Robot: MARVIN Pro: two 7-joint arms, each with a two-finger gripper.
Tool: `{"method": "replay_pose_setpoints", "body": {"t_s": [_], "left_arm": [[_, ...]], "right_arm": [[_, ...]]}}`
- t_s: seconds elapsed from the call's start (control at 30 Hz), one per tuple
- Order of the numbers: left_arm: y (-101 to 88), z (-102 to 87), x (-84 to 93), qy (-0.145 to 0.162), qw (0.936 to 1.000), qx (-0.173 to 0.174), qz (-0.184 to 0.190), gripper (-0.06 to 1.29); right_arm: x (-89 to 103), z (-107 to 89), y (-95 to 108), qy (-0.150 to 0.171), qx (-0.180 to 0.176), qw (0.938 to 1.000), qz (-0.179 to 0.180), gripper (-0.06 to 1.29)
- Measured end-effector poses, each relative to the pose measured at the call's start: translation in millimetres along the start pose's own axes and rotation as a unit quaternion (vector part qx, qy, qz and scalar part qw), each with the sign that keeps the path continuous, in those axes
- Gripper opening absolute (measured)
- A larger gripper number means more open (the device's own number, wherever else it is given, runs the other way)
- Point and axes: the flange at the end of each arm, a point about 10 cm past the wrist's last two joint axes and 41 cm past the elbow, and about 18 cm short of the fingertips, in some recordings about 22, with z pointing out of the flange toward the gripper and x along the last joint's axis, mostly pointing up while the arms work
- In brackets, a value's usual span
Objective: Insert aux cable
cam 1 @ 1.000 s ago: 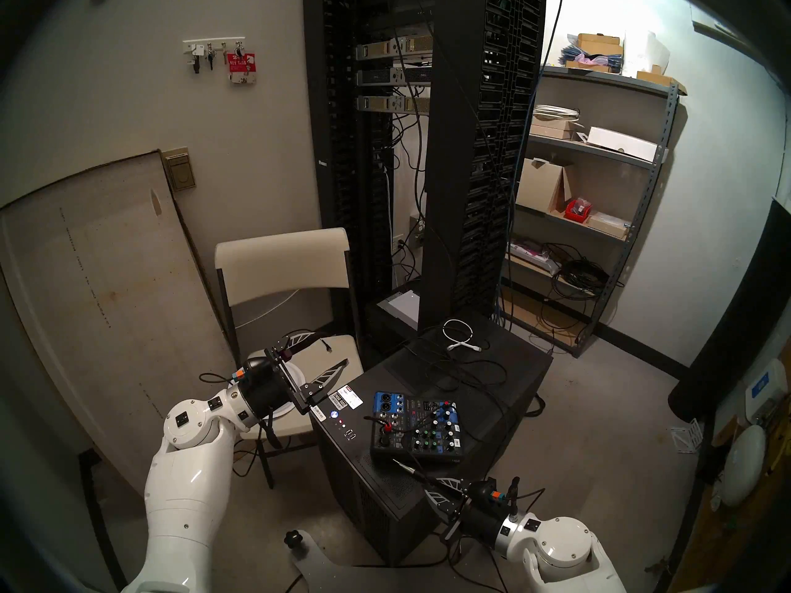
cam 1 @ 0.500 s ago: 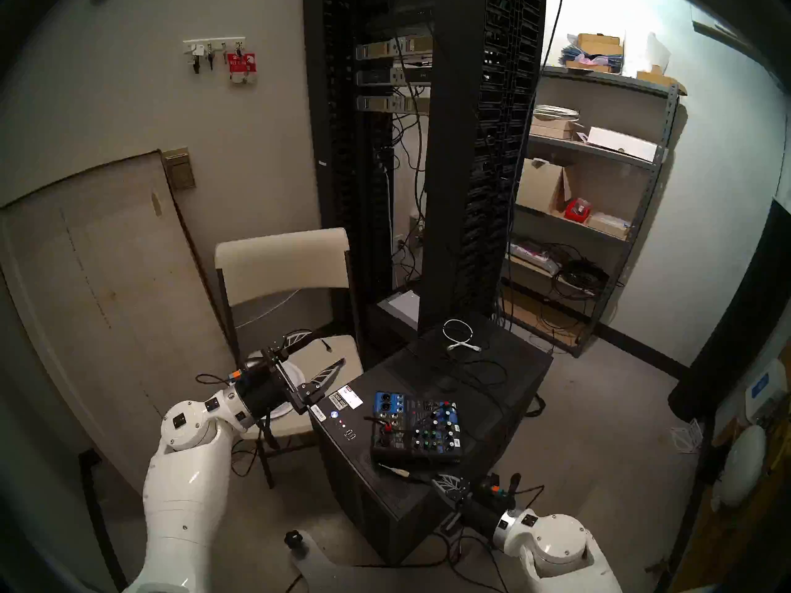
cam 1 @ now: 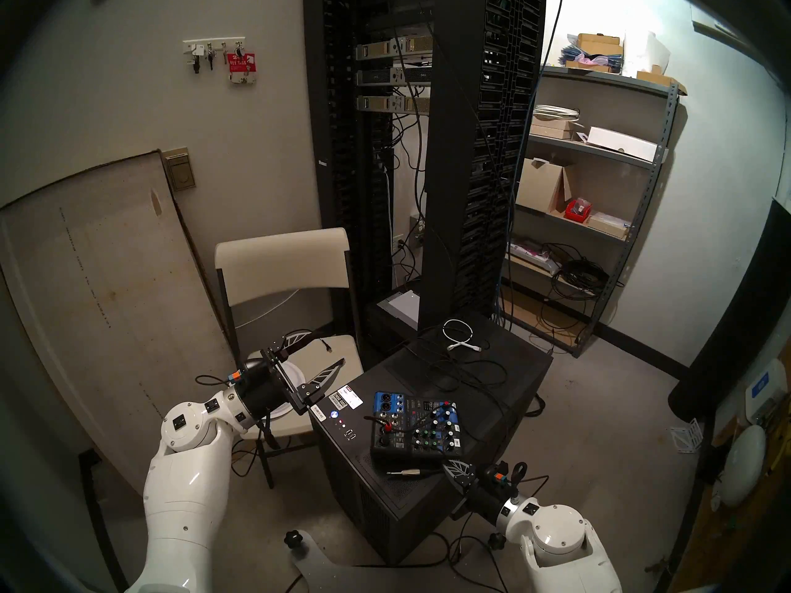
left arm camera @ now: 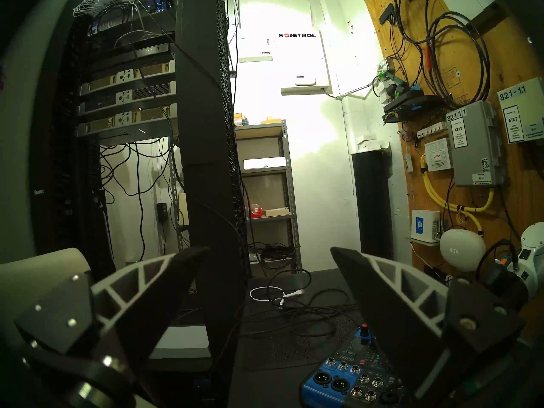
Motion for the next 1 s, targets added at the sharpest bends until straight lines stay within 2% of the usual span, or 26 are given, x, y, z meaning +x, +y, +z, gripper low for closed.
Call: {"method": "replay_pose_setpoints", "body": {"t_s": [0.33,1.0], "left_arm": [[0.3,-0.1,-0.1,0.001,1.0000,0.001,0.000,1.17],[3.7,2.4,-2.3,-0.001,1.0000,-0.005,-0.005,1.17]], "right_arm": [[1.9,4.0,6.7,-0.007,-0.012,0.9998,-0.016,-0.03],[5.3,-0.8,43.7,-0.017,-0.044,0.9982,-0.038,-0.03]]}}
